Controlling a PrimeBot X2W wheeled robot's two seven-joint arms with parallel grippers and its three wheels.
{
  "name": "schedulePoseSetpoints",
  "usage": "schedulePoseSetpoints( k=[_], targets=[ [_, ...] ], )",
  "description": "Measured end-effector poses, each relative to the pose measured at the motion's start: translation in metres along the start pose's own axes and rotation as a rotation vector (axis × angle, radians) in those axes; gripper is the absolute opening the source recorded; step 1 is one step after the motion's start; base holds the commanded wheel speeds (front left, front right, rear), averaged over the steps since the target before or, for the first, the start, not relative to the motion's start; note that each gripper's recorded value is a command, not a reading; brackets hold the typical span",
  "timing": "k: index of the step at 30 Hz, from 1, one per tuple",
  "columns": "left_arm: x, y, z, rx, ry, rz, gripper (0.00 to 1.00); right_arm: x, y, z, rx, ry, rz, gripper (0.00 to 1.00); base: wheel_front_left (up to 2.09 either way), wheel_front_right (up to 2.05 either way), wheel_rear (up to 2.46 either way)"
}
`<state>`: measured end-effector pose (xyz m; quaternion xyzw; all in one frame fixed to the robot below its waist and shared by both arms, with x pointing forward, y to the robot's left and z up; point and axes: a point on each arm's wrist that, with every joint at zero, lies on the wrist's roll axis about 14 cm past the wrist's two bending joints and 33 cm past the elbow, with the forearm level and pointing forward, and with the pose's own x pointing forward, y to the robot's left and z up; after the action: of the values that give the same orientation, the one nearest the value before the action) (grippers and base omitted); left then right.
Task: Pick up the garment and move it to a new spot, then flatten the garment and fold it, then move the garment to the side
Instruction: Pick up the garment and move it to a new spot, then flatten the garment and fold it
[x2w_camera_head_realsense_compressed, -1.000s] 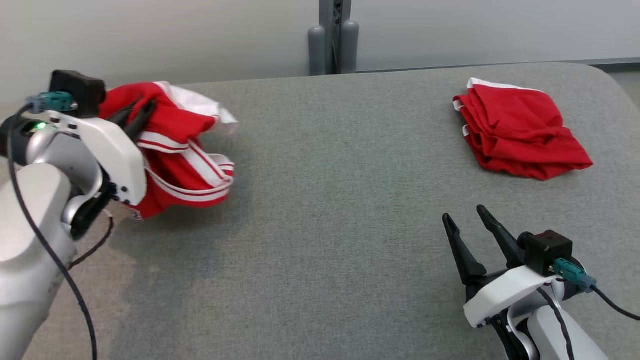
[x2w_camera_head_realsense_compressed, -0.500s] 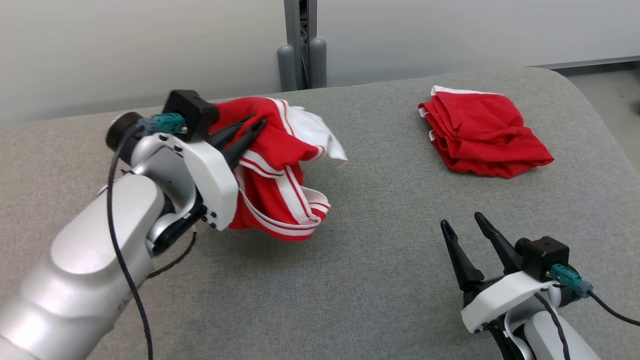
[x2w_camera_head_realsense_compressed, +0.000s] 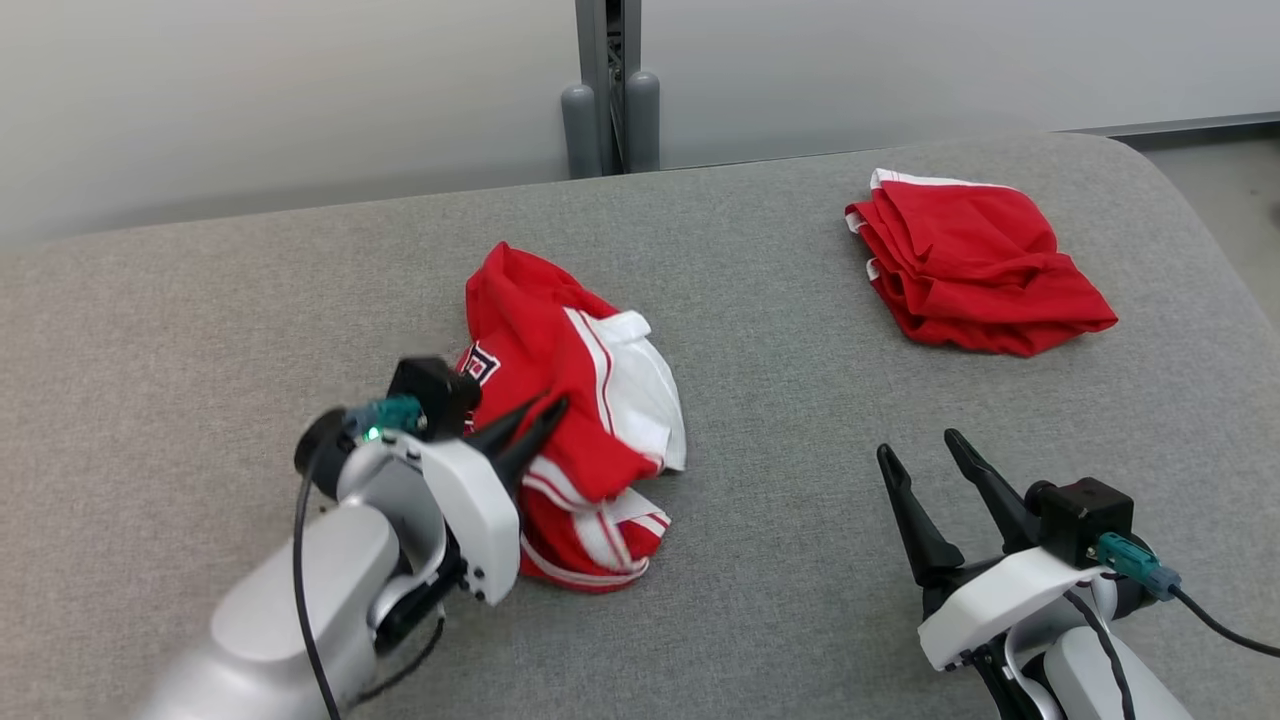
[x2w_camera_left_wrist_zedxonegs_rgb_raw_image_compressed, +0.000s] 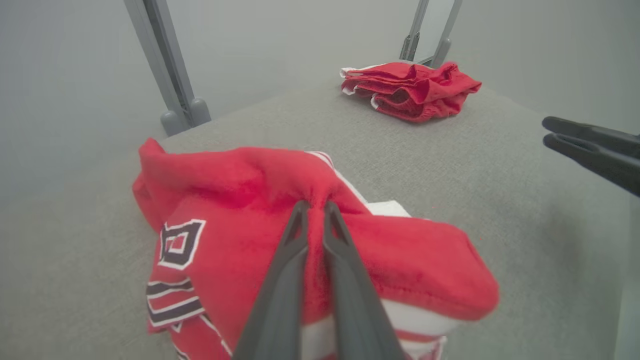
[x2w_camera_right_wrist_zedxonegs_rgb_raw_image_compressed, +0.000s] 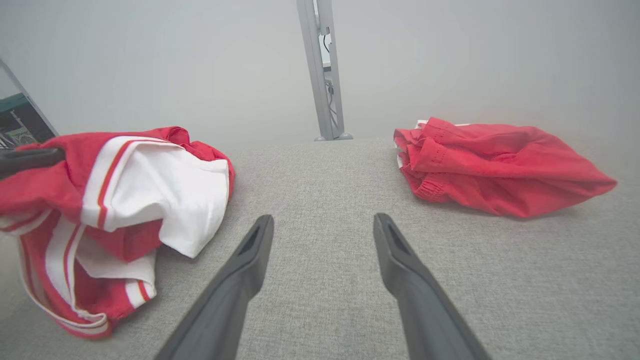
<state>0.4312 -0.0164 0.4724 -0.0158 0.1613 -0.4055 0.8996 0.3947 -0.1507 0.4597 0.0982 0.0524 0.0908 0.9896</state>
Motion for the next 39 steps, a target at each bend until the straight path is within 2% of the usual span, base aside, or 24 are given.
schedulePoseSetpoints(
  k=[6,7,8,9,17,24,31,36,39],
  targets=[
    [-0.008,0.001,-0.04,-0.043,0.05,0.045,0.0,0.004,0.006,-0.001,0.001,0.004,0.019,1.0,0.0,0.0,0.0],
    [-0.009,0.0,-0.042,-0.052,0.04,0.051,0.25,0.004,0.007,-0.001,0.001,0.004,0.023,1.0,0.0,0.0,0.0],
    [-0.009,0.0,-0.042,-0.053,0.026,0.056,0.81,0.005,0.008,-0.001,0.001,0.003,0.027,1.0,0.0,0.0,0.0],
    [-0.01,0.0,-0.041,-0.054,0.01,0.063,1.0,0.006,0.009,0.0,0.002,0.001,0.029,1.0,0.0,0.0,0.0],
    [-0.018,0.014,-0.017,-0.03,-0.117,0.141,1.0,0.009,0.02,0.0,0.005,-0.002,0.059,1.0,0.0,0.0,0.0],
    [-0.04,0.029,0.042,0.043,-0.33,0.273,1.0,0.01,0.026,0.006,0.002,-0.023,0.076,1.0,0.0,0.0,0.0],
    [-0.063,0.022,0.035,0.059,-0.371,0.32,1.0,0.009,0.026,0.012,-0.004,-0.041,0.079,1.0,0.0,0.0,0.0],
    [-0.064,0.013,0.025,0.075,-0.352,0.3,1.0,0.007,0.028,0.015,-0.006,-0.05,0.08,1.0,0.0,0.0,0.0],
    [-0.059,0.002,0.011,0.108,-0.306,0.244,1.0,0.005,0.026,0.014,-0.002,-0.05,0.072,1.0,0.0,0.0,0.0]
  ],
)
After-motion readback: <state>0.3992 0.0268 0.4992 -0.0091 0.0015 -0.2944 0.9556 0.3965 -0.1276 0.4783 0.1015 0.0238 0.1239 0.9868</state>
